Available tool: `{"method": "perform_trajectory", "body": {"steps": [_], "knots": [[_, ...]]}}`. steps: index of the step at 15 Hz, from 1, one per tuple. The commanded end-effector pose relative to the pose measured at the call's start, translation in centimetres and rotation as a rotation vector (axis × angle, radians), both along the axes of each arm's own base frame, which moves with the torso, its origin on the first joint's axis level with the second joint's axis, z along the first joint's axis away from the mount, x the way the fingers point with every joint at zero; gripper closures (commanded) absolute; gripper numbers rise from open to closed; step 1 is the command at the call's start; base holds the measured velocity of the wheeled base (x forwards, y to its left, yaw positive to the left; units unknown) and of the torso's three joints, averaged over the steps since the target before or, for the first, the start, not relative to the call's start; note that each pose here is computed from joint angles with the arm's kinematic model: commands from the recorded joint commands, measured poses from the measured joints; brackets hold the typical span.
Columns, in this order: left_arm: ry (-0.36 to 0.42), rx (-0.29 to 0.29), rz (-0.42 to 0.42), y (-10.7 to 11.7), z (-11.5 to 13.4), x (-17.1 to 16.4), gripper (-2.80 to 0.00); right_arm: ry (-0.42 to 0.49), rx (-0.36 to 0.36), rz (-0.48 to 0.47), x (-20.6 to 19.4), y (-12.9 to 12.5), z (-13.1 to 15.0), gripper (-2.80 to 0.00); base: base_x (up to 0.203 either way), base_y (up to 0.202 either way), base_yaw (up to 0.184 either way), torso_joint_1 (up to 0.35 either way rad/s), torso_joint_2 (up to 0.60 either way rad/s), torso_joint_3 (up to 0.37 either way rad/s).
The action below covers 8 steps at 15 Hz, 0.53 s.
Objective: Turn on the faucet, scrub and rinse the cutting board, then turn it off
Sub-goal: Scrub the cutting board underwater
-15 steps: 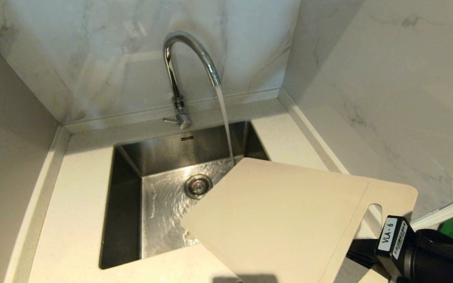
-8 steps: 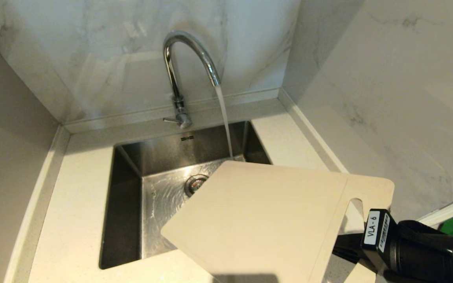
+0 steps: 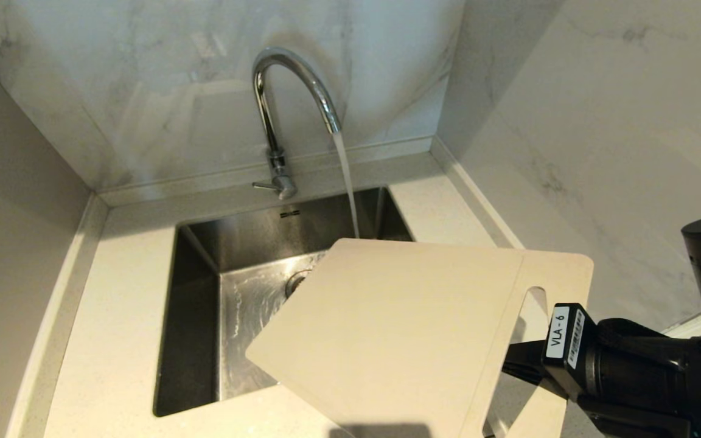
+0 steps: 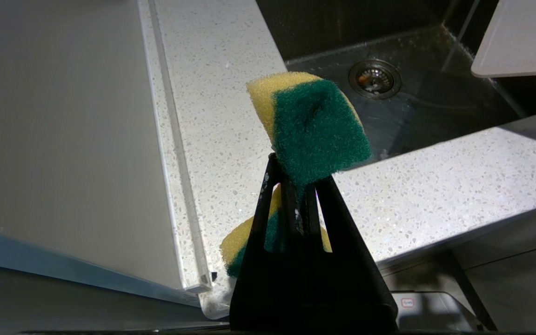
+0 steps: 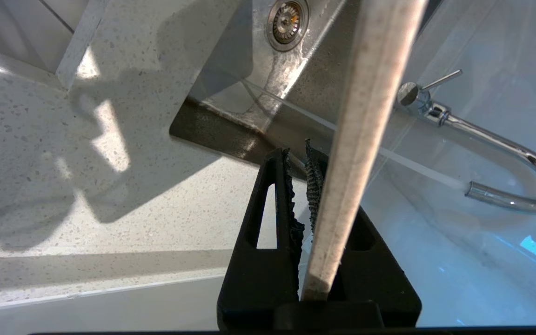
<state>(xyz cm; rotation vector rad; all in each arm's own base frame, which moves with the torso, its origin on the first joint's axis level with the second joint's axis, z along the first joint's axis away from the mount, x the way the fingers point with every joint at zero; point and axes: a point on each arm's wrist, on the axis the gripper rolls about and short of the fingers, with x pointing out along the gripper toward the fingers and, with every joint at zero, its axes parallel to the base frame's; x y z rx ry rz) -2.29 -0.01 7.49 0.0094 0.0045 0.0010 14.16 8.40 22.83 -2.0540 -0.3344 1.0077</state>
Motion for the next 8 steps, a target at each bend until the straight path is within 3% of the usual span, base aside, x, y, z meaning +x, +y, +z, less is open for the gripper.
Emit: {"method": "perform_trajectory", "body": {"steps": [1,5,8], "knots": [[0.003,0.000,0.000,0.0,-0.1,0.0,0.00,-0.001,-0.010,0.007,0.1,0.0,-0.1,0.00,0.000,0.000,0.000,0.000,0.00,0.000],[0.003,0.000,0.000,0.0,-0.1,0.0,0.00,-0.019,-0.003,0.036,1.1,0.7,0.7,0.00,0.000,0.000,0.000,0.000,0.00,0.000],[0.003,0.000,-0.001,0.0,-0.1,0.0,0.00,-0.096,-0.044,0.168,2.5,1.7,1.8,0.00,0.000,0.000,0.000,0.000,0.00,0.000]]}}
